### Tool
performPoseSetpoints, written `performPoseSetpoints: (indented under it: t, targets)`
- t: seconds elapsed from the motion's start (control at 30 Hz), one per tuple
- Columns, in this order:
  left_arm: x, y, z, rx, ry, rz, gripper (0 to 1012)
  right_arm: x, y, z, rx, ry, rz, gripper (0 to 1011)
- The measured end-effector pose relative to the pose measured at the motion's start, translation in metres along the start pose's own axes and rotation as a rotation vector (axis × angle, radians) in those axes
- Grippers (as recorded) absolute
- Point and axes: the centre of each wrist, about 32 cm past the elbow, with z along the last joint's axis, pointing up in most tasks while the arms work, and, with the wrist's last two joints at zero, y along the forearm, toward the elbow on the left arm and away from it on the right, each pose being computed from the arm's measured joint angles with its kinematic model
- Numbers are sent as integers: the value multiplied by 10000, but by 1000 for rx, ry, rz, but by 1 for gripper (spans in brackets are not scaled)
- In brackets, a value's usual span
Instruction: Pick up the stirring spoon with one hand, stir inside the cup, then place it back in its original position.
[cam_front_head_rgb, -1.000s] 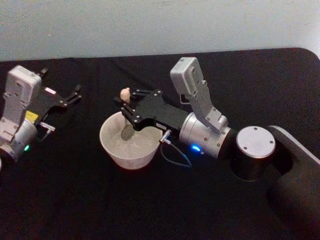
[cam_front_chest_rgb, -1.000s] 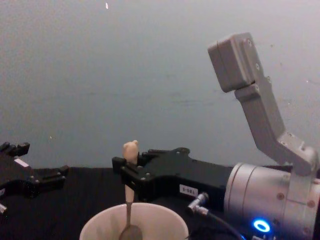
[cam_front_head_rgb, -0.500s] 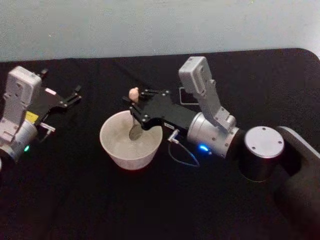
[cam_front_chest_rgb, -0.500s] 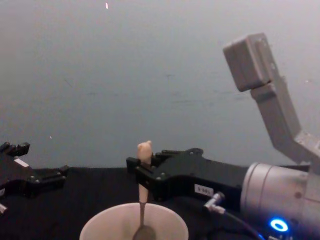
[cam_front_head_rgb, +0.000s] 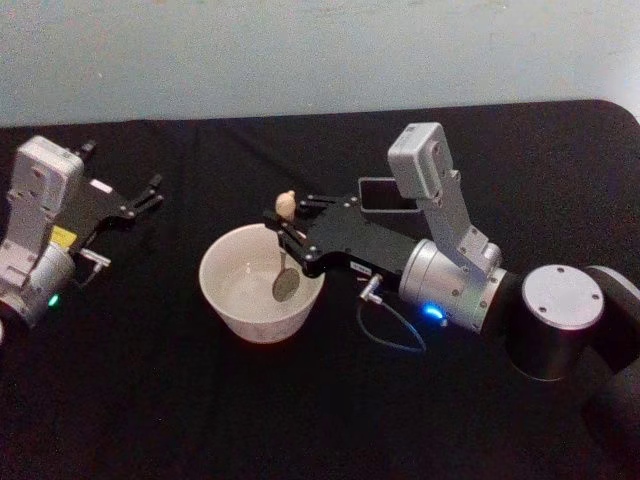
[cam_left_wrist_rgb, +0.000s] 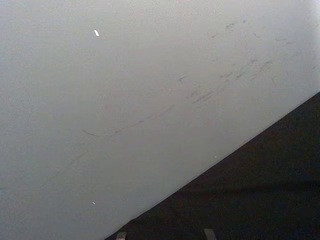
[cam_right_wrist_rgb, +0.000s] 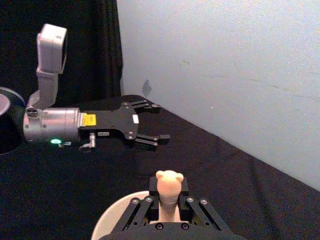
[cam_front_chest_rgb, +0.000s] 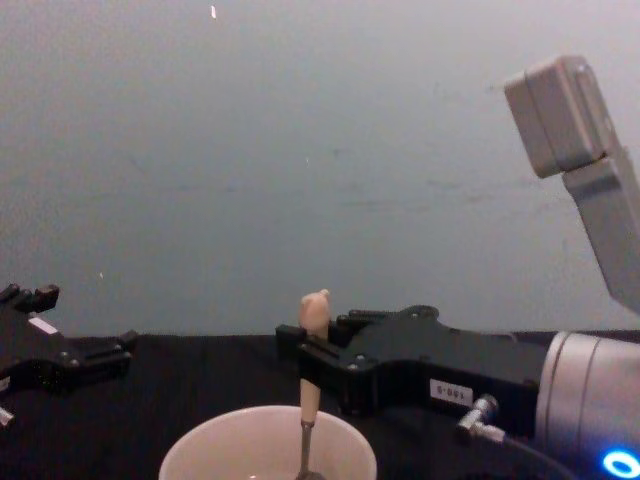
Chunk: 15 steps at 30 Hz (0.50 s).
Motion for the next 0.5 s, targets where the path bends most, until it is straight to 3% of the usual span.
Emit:
performPoseSetpoints:
  t: [0.27,0.5]
  targets:
    - [0,0,0,0,0,0,1001,-71,-32,38,12,9,45,212]
    - [0,0,0,0,0,0,1001,-143,30,32,11,10,81,212]
